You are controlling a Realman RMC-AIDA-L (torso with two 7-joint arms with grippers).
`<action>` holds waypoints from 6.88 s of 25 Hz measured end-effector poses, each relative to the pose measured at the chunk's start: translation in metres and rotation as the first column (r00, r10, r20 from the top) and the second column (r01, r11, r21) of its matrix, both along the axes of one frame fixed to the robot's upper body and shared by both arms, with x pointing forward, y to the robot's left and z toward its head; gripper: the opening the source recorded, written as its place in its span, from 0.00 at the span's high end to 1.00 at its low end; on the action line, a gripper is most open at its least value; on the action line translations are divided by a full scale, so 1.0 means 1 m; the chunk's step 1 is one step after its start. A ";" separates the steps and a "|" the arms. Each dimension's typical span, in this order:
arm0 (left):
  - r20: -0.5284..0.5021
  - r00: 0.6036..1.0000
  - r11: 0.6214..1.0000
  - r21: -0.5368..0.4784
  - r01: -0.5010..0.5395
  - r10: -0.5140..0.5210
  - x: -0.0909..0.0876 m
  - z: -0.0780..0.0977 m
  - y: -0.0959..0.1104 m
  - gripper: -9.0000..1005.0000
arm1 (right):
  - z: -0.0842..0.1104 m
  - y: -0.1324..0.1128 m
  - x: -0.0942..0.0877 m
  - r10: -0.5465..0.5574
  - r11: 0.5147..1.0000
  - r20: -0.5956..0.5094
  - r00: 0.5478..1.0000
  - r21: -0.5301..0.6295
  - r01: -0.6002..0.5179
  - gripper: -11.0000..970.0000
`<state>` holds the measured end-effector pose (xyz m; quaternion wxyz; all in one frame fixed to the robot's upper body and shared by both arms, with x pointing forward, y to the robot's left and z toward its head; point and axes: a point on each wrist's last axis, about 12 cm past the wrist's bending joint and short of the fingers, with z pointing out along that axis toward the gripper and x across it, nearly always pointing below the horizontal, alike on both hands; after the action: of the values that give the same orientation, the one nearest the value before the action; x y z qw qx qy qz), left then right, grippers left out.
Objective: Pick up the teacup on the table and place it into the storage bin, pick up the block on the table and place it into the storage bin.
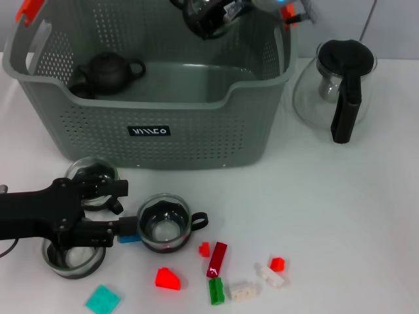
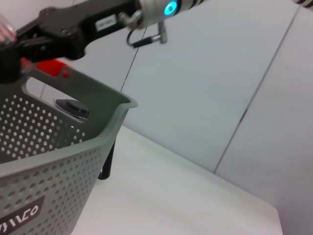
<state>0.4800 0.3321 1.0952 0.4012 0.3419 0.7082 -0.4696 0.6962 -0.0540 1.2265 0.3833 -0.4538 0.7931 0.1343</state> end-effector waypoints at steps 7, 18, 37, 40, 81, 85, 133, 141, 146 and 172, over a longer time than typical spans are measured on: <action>0.006 1.000 1.000 -0.005 0.005 -0.005 0.000 -0.001 -0.003 0.14 | -0.023 -0.004 0.004 -0.072 0.997 -0.010 0.997 0.005 0.072 0.84; 0.004 1.000 1.000 -0.006 0.003 -0.003 -0.001 -0.002 -0.003 0.14 | -0.047 -0.009 -0.003 -0.090 0.996 -0.067 0.994 -0.029 0.088 0.83; 0.001 1.000 1.000 -0.007 0.001 -0.001 -0.002 -0.002 -0.003 0.14 | -0.052 -0.011 -0.009 -0.069 0.997 -0.112 0.991 -0.052 0.063 0.80; 0.001 1.000 1.000 -0.007 0.001 -0.001 -0.002 -0.002 -0.002 0.14 | -0.052 -0.011 -0.009 -0.066 0.997 -0.116 0.991 -0.054 0.060 0.80; -0.006 1.000 1.000 -0.008 -0.019 0.019 -0.007 -0.004 0.002 0.14 | -0.004 -0.027 -0.012 -0.014 0.983 -0.038 0.999 0.182 0.021 0.47; -0.007 1.000 1.000 -0.008 -0.022 0.022 -0.007 -0.004 0.003 0.14 | 0.011 -0.044 -0.028 0.075 0.950 -0.007 0.997 0.303 -0.069 0.41; 0.018 0.994 0.993 0.049 -0.110 0.110 -0.038 -0.014 0.034 0.14 | -0.069 0.041 -0.141 0.655 0.677 -0.254 0.712 -0.221 -0.702 0.17; 0.015 0.994 0.993 0.053 -0.109 0.108 -0.038 -0.014 0.036 0.14 | -0.076 0.044 -0.141 0.651 0.680 -0.233 0.722 -0.244 -0.692 0.17; 0.017 0.993 0.992 0.058 -0.114 0.113 -0.037 -0.015 0.035 0.14 | -0.085 0.046 -0.142 0.653 0.672 -0.221 0.724 -0.273 -0.689 0.17; 0.020 0.992 0.991 0.043 -0.127 0.126 -0.037 -0.015 0.033 0.14 | -0.108 0.046 -0.144 0.655 0.659 -0.196 0.730 -0.326 -0.678 0.32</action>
<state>0.4435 0.3650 1.0798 0.4288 0.3090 0.7351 -0.4246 0.5518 -0.0080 1.1184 0.1887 -0.7726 0.5932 0.1248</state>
